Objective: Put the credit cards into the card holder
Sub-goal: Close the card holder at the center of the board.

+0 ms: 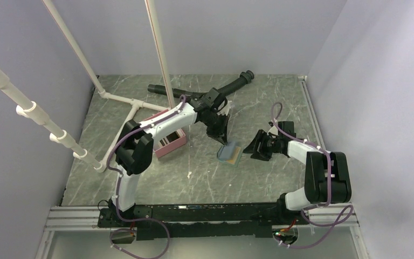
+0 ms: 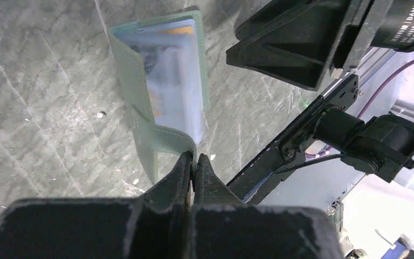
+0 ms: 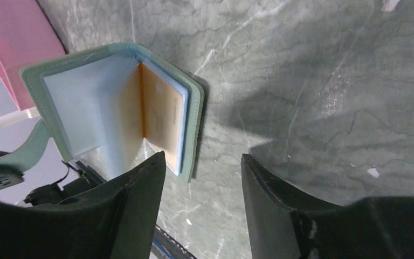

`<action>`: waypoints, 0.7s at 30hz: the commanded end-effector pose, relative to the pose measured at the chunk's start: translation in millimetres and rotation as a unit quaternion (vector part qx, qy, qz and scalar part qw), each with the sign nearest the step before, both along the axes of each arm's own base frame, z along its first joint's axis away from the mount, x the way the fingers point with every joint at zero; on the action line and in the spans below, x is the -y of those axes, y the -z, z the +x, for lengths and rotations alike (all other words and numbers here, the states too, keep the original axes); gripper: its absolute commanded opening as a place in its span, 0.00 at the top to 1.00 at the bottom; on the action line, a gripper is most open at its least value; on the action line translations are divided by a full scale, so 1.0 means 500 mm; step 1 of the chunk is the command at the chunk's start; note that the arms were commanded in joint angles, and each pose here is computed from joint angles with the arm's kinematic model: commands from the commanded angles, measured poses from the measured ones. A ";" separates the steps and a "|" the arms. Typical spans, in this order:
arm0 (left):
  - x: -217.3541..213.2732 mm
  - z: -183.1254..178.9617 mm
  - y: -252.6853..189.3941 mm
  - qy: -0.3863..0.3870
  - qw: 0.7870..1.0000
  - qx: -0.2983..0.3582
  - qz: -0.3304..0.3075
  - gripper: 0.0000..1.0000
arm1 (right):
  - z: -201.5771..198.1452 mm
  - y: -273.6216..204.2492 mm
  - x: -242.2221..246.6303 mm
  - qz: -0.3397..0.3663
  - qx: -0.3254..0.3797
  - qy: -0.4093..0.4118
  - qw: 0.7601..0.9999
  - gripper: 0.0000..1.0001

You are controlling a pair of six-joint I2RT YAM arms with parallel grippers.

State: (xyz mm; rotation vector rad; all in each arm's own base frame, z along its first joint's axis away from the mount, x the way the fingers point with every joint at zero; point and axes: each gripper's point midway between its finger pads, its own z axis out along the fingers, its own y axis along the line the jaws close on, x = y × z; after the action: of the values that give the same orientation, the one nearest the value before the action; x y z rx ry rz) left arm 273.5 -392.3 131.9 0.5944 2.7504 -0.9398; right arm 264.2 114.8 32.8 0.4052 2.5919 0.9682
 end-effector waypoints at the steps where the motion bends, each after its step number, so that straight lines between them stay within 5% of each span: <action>1: 0.007 0.000 0.008 -0.020 1.000 -0.015 -0.002 1.00 | 0.021 -0.024 -0.014 0.048 0.033 -0.006 0.998 0.42; 10: 0.062 -0.016 0.007 -0.019 0.994 -0.061 -0.091 1.00 | 0.024 -0.011 -0.028 0.082 0.015 -0.001 0.997 0.42; 21: -0.071 0.026 0.073 -0.119 0.992 -0.047 -0.009 1.00 | 0.036 0.008 -0.063 0.104 0.008 -0.015 0.994 0.42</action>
State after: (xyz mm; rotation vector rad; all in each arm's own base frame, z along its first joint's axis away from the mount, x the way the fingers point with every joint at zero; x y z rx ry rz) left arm 273.7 -383.6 91.5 0.3374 2.8308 -1.0180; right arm 276.2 136.8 32.6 0.4538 2.5087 1.2431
